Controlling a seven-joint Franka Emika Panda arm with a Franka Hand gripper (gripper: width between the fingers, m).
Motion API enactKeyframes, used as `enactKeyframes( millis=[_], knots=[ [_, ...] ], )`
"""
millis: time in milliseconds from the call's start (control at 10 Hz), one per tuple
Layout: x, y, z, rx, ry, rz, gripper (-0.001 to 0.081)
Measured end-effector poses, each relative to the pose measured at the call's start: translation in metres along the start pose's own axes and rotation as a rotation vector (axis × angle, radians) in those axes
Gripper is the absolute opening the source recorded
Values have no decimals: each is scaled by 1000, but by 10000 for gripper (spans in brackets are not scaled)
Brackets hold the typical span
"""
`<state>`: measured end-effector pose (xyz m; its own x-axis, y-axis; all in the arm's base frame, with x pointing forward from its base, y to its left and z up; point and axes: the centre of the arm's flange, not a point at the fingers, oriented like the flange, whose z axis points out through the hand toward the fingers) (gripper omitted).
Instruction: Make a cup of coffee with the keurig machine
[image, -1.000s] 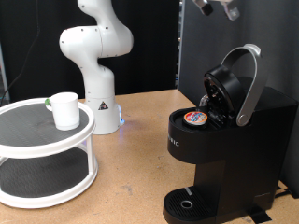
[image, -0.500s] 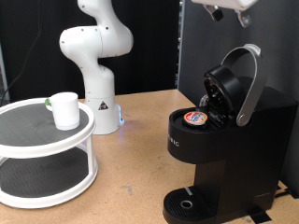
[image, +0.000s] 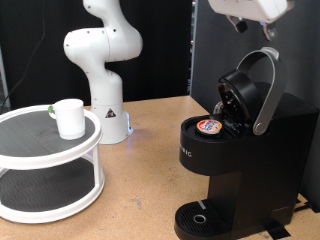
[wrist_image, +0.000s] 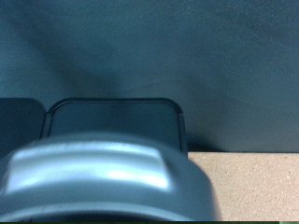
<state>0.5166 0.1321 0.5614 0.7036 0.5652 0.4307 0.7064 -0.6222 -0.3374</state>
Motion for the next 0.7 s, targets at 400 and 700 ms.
enactKeyframes(
  millis=[400,700],
  knots=[
    [10,-18,16,13,2,-26,709],
    [13,-24,23,18,-6,-26,359]
  ],
)
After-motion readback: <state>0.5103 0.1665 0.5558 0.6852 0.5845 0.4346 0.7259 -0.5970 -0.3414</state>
